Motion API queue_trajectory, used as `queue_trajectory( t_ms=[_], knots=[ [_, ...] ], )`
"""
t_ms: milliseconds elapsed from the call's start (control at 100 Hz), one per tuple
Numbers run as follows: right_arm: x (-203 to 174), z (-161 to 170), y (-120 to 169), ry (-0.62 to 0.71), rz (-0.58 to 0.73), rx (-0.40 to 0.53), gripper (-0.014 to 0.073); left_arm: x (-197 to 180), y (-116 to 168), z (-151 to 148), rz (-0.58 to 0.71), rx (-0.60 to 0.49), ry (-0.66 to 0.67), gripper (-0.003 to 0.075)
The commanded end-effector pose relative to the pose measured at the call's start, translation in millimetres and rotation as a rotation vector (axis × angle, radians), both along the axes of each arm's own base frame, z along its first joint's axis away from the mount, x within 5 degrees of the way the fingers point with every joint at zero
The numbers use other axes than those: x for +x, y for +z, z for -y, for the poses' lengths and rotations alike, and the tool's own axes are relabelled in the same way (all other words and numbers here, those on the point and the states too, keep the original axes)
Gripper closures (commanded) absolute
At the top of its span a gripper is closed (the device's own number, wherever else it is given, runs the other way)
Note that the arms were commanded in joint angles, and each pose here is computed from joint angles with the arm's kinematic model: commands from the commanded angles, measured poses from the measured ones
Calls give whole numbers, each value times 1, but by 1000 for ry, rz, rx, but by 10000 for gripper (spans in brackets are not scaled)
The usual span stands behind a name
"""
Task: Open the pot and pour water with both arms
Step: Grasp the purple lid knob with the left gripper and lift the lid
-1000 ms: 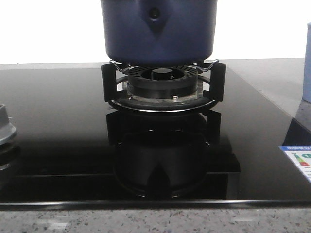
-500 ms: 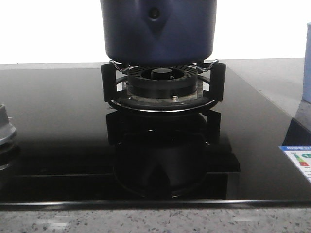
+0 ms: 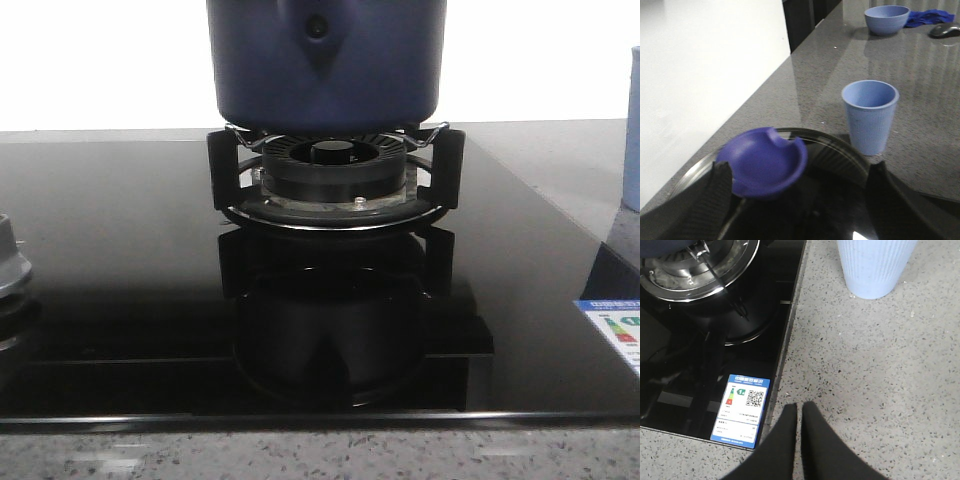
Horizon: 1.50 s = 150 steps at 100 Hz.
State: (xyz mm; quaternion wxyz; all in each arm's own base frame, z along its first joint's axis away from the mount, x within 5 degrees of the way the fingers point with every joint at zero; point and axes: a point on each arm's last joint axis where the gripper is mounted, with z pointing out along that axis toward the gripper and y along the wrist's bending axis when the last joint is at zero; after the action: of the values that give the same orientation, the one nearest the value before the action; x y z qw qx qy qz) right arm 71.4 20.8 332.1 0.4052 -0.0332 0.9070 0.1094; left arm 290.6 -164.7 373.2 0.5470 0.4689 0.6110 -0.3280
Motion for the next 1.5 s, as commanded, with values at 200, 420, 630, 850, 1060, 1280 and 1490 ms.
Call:
queue_trajectory(
  t_ms=[200, 420, 630, 850, 1060, 1280, 1490],
  knots=[
    [5, -1, 14, 3, 82, 10, 594, 23, 19, 10, 5, -124, 12, 139],
    [5, -1, 14, 3, 82, 10, 594, 37, 1, 15, -44, -146, 8, 139],
    [5, -1, 14, 2, 86, 10, 594, 42, -5, 19, -71, -204, -14, 139],
    [6, -1, 15, -1, 101, 12, 595, 39, -6, 29, -70, -223, -56, 155],
    [6, -1, 15, -2, 104, 12, 595, 32, -5, 41, -40, -221, -80, 156],
    [6, -1, 15, -2, 104, 12, 595, 36, -6, 42, -66, -269, -63, 157],
    [6, -1, 15, -2, 104, 12, 595, 36, -6, 42, -66, -269, -63, 321]
  ],
)
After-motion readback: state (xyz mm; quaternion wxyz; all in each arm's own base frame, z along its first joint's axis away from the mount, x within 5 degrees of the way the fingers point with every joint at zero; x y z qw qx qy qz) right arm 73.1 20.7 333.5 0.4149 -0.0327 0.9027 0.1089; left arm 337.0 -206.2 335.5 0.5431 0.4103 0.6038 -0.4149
